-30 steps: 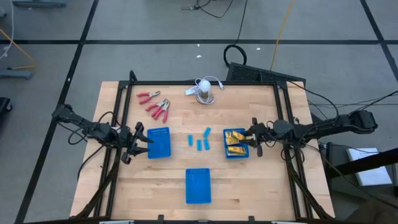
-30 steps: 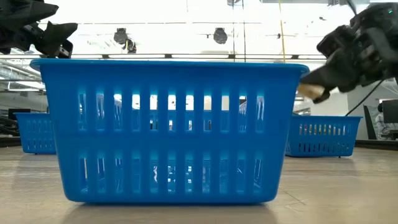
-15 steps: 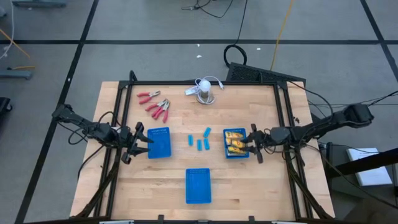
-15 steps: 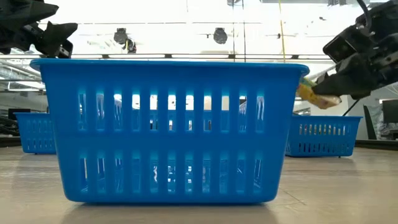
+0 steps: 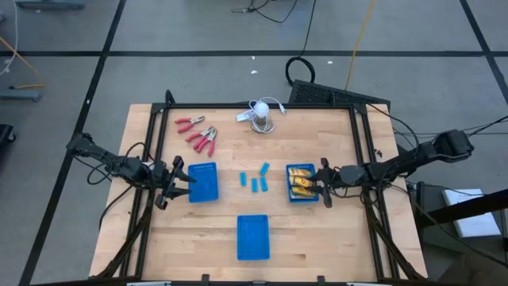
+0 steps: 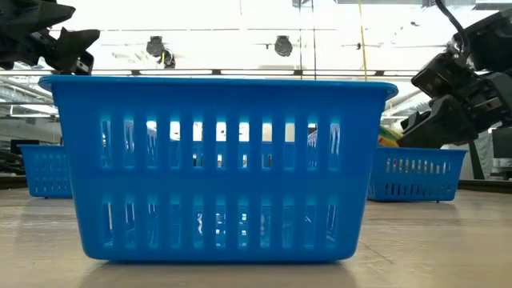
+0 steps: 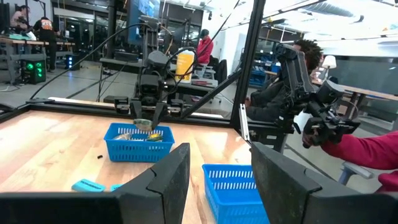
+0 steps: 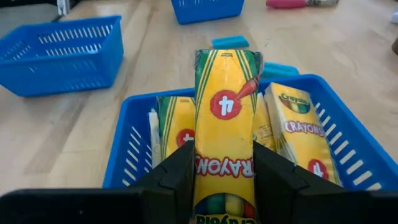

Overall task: Pick & Place School Supplies
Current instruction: Put the yellow crayon box into the top right blue bin, then put the blue eraser into the bottom blue bin

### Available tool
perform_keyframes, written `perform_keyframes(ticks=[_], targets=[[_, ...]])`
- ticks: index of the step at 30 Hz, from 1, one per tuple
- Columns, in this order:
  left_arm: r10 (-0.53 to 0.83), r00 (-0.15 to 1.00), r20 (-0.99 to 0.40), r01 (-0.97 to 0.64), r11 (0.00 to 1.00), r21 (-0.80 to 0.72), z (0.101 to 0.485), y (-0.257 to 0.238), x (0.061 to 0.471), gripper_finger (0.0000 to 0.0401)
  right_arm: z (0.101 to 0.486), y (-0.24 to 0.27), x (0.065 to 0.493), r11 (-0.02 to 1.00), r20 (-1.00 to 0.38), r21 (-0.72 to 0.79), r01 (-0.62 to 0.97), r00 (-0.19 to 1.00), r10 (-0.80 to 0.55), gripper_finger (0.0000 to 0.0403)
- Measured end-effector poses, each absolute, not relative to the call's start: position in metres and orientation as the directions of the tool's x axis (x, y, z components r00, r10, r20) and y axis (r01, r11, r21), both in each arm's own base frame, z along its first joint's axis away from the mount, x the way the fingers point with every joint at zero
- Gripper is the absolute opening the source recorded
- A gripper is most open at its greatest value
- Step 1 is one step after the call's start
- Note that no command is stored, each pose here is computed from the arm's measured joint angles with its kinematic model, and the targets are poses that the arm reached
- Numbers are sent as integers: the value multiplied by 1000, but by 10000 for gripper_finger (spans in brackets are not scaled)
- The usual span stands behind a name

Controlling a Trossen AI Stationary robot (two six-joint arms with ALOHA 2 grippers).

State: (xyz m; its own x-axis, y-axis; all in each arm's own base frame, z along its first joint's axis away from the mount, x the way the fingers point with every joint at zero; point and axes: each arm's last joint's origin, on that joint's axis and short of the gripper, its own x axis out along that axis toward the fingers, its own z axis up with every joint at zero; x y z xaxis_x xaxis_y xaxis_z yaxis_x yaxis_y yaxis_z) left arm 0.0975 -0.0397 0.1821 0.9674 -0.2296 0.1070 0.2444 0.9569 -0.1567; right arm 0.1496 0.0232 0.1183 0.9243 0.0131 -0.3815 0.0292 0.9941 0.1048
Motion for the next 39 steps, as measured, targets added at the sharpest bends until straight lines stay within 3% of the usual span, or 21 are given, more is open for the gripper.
perform_keyframes(ticks=[10, 24, 27, 30, 39], targets=[[-230, 967, 107, 244, 957, -157, 182, -40, 97, 173, 116, 23, 150, 992, -394, 121, 39, 919, 12, 131], [-230, 967, 107, 244, 957, -157, 182, -40, 97, 173, 123, 24, 153, 988, -325, 151, 34, 945, 17, 230], [-230, 967, 107, 244, 957, -156, 182, -40, 97, 173, 132, 25, 156, 990, -235, 138, 8, 972, 25, 240], [-230, 967, 107, 244, 957, -157, 182, -40, 97, 173, 134, 28, 158, 996, -248, 93, -12, 968, 35, 241], [-229, 968, 106, 244, 957, -156, 182, -40, 97, 173, 184, 45, 215, 993, -308, -53, 106, 944, -117, 242]])
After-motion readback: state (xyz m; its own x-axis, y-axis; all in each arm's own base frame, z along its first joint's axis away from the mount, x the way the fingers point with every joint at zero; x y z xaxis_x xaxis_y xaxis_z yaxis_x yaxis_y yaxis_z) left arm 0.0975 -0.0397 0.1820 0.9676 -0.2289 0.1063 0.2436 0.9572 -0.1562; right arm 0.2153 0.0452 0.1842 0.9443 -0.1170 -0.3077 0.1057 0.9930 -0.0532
